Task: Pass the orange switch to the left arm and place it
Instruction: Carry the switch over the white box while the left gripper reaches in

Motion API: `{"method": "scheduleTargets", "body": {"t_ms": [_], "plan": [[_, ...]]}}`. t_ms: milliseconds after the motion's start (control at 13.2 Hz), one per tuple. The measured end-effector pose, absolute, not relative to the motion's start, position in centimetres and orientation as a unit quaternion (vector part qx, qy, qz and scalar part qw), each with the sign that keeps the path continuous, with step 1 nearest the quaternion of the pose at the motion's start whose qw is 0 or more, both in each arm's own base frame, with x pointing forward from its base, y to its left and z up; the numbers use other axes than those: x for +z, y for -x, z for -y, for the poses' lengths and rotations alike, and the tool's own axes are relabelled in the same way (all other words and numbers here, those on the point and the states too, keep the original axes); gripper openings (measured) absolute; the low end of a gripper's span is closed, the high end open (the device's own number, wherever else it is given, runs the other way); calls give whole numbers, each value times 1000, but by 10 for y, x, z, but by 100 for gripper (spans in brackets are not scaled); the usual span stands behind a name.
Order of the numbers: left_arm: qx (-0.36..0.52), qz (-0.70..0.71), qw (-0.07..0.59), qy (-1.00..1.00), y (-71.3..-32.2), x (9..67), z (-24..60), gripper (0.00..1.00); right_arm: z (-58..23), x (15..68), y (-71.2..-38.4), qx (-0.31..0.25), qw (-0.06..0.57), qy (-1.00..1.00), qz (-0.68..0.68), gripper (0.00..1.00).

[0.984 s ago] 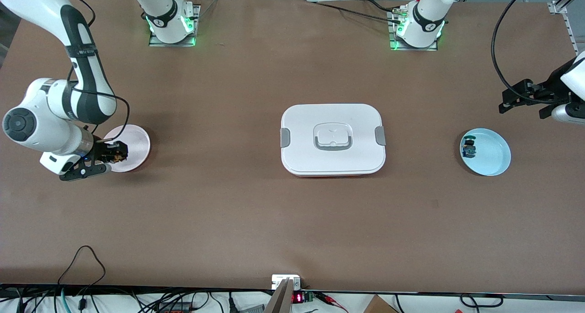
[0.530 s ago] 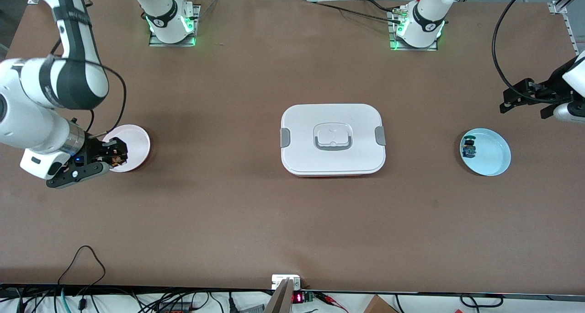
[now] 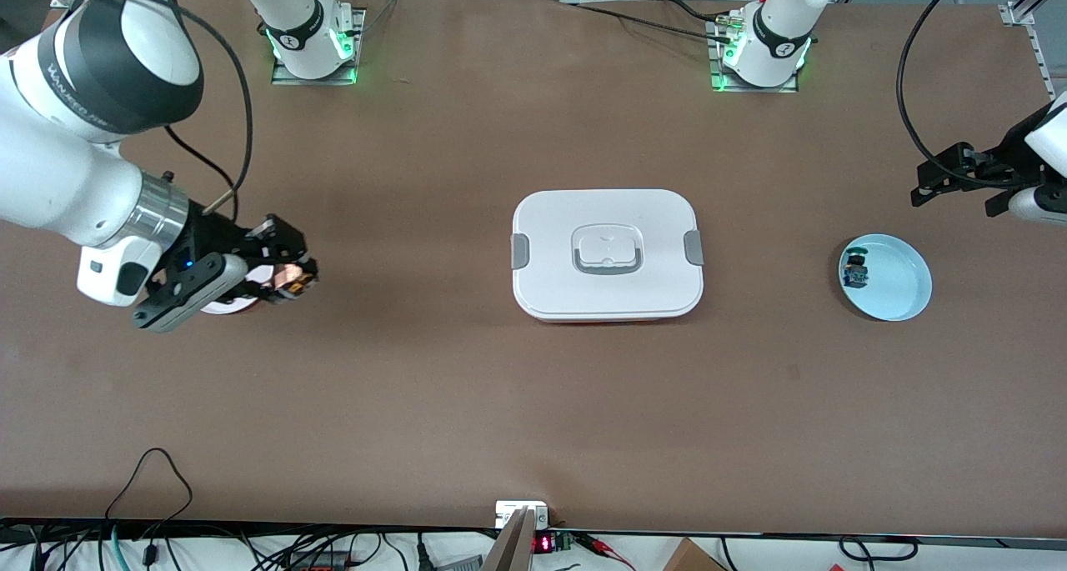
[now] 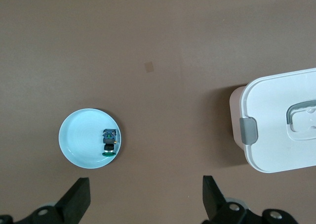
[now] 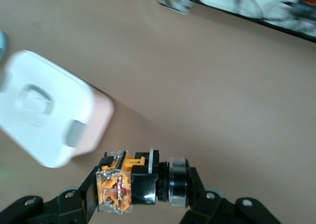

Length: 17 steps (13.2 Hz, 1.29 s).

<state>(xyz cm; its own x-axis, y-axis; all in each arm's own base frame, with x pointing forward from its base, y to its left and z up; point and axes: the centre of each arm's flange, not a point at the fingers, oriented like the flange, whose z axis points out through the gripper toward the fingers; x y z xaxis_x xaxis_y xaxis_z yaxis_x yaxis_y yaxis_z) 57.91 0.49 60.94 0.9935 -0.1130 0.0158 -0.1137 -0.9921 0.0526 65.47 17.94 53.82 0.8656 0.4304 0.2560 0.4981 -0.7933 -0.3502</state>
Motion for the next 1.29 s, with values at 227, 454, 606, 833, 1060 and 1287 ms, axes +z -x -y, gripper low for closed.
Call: {"method": "scheduleTargets", "body": {"t_ms": [227,454,606,833,1060,1287], "plan": [[6,73,28,-997,-579,609,13,100,-241,557,-637,-101,289,900,310,72],[0,77,36,-996,-580,605,20,100,-283,570,-623,-135,362,840,381,72],[-28,77,37,-996,-576,597,20,100,-297,577,-623,-184,405,796,409,72],[-68,78,71,-992,-575,580,7,100,-331,579,-622,-248,464,751,399,72],[-98,37,259,-960,-570,572,-20,100,-370,572,-614,-292,498,717,392,72],[-133,0,437,-890,-582,559,-10,100,-403,544,-610,-345,534,648,419,72]]}}
